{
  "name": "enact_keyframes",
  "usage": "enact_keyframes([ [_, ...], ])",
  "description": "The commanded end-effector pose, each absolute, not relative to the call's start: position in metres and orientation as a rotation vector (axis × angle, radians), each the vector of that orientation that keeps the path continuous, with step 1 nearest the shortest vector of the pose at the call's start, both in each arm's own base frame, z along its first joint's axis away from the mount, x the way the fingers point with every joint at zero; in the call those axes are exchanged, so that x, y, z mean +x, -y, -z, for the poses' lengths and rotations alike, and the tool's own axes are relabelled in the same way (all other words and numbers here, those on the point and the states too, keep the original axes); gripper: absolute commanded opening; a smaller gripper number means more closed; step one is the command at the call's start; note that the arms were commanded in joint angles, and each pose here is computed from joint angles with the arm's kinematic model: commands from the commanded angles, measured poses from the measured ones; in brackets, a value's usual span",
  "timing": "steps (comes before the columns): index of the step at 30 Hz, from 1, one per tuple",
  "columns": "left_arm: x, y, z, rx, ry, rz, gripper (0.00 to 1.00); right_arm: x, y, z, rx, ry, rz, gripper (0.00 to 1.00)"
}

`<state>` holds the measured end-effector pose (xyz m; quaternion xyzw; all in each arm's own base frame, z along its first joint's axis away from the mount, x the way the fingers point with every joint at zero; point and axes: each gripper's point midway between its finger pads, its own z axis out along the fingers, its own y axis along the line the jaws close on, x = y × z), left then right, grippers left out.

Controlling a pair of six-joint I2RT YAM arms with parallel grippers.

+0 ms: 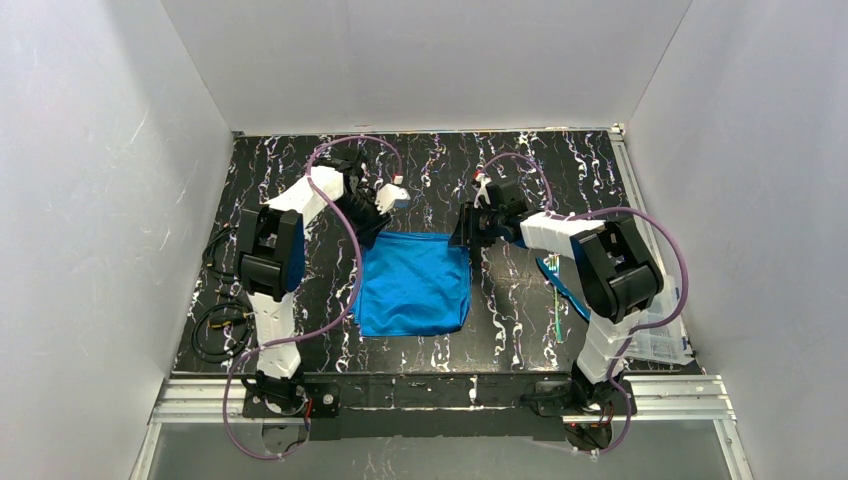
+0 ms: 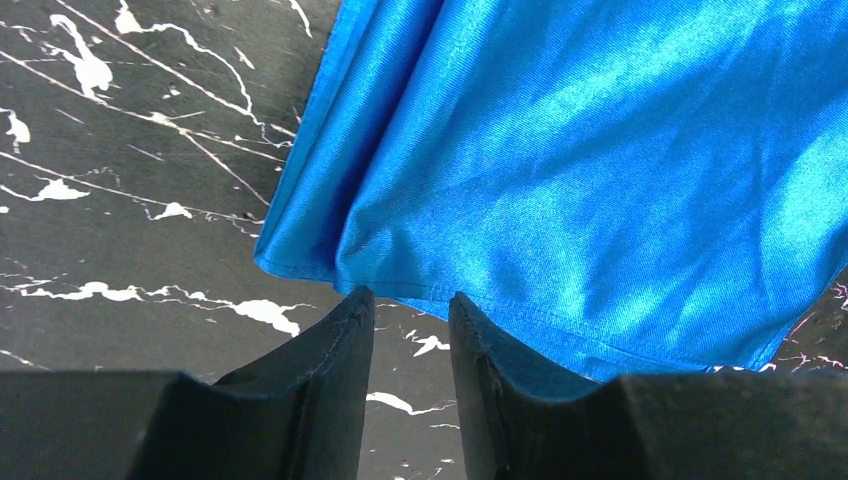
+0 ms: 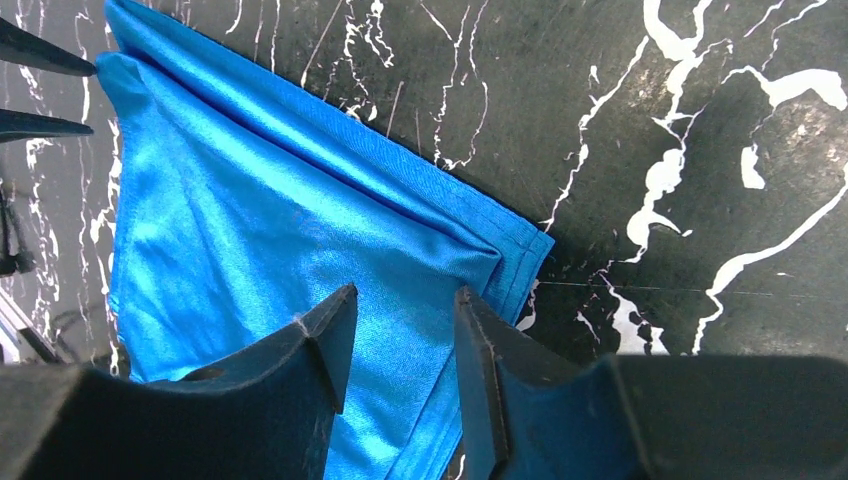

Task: Fold the napkin into a case and place the utensils inside
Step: Smooth out the lower triangle-folded napkin at the center of the board.

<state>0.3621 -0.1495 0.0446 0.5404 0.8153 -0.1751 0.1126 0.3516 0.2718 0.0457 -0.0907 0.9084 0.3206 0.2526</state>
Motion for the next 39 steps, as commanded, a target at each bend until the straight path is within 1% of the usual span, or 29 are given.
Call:
enact_keyframes([
  [1,0.355,0.146,-0.044,1.593,-2.405,0.532,0.31,0.360,-0.275,-0.059,-0.247,-2.426,-0.885,0.51],
  [7,0.355,0.146,-0.038,1.587,-2.424,0.539,0.26,0.359,-0.271,-0.073,-0.235,-2.394,-0.877,0.52],
  [12,0.355,0.146,-0.035,1.574,-2.441,0.541,0.24,0.359,-0.270,-0.061,-0.222,-2.427,-0.870,0.51],
  [20,0.355,0.145,-0.034,1.575,-2.441,0.536,0.23,0.358,-0.261,-0.057,-0.215,-2.440,-0.832,0.50],
  [34,0.357,0.146,-0.034,1.582,-2.436,0.530,0.21,0.365,-0.269,-0.038,-0.168,-2.461,-0.895,0.46],
  [37,0.357,0.145,-0.033,1.588,-2.437,0.524,0.20,0.363,-0.272,-0.036,-0.152,-2.456,-0.929,0.42],
  [38,0.357,0.144,-0.033,1.590,-2.435,0.522,0.20,0.363,-0.273,-0.036,-0.149,-2.454,-0.941,0.39],
  [39,0.357,0.144,-0.033,1.589,-2.438,0.522,0.20,0.363,-0.275,-0.037,-0.144,-2.448,-0.952,0.34],
])
